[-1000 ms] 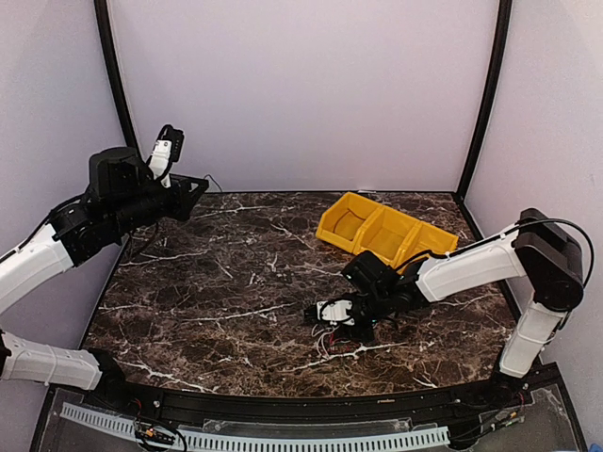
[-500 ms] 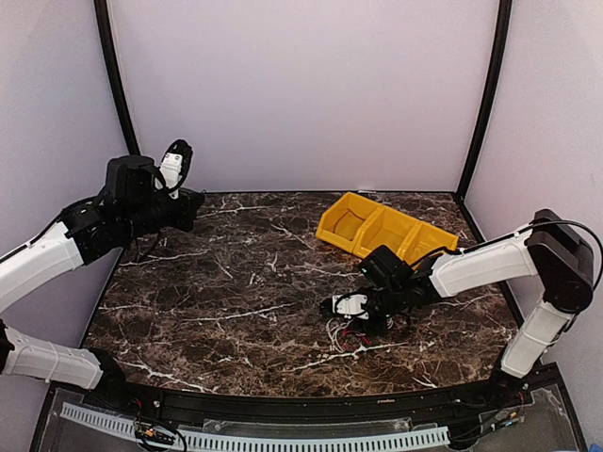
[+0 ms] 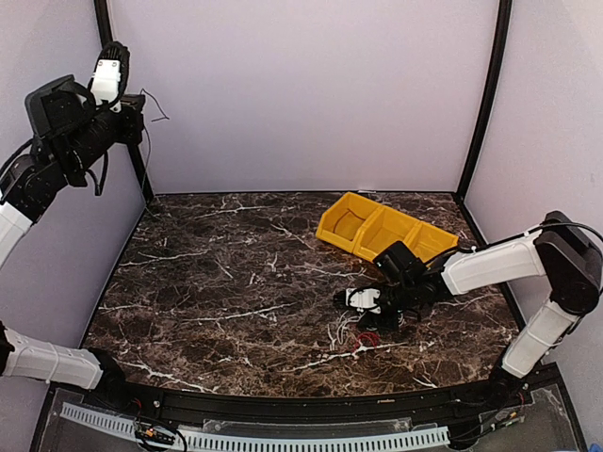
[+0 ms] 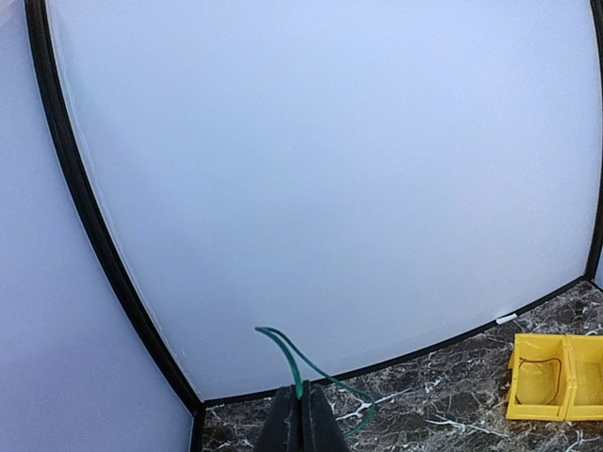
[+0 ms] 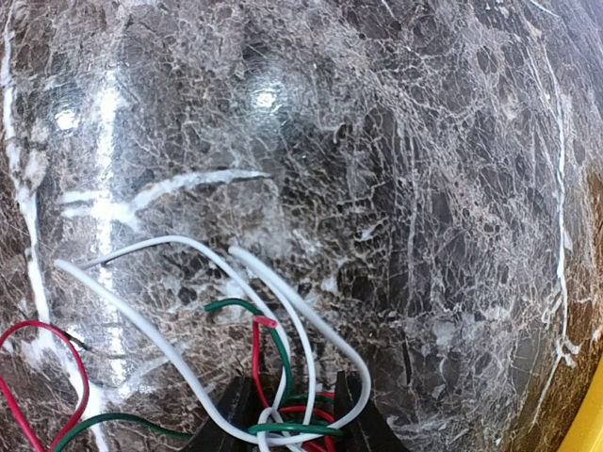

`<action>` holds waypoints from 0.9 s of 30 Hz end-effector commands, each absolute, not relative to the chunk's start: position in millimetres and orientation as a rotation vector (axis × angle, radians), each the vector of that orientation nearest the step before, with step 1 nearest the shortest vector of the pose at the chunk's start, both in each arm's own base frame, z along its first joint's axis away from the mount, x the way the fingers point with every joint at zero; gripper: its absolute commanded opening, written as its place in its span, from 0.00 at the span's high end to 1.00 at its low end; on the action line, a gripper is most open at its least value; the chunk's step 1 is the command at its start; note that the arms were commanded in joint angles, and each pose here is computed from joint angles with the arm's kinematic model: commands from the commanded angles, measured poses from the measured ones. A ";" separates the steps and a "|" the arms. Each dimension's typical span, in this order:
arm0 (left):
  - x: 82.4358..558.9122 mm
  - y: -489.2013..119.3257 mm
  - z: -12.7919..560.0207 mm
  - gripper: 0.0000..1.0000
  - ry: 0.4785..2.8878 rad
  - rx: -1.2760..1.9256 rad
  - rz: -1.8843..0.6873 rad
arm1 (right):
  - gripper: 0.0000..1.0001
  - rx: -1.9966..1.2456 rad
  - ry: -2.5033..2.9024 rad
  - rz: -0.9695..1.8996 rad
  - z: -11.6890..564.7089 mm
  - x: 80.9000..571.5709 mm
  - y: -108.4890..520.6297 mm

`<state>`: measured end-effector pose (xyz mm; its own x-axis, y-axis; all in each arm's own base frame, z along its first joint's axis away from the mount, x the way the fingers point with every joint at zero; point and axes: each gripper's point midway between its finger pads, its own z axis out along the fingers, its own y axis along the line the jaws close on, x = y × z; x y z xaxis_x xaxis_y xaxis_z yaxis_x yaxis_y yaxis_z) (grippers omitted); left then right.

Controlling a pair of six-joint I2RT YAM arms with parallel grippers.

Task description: Untangle the cables

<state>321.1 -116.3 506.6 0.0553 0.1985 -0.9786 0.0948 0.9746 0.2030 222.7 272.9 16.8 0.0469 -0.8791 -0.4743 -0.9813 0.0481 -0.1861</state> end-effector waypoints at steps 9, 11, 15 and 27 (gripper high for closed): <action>330.7 -197.3 363.3 1.00 1.827 0.405 -0.379 | 0.57 -1.894 1.994 0.219 22.4 210.9 241.3; 328.0 -198.4 347.6 1.00 1.855 0.396 -0.403 | 0.56 -1.873 1.977 0.224 33.3 215.6 246.5; 324.2 -199.4 316.1 1.00 1.904 0.400 -0.419 | 0.48 -1.845 1.965 0.268 54.9 219.8 257.4; 314.1 -236.2 239.2 1.00 2.038 0.458 -0.665 | 0.29 -1.800 1.777 0.395 132.8 227.5 288.7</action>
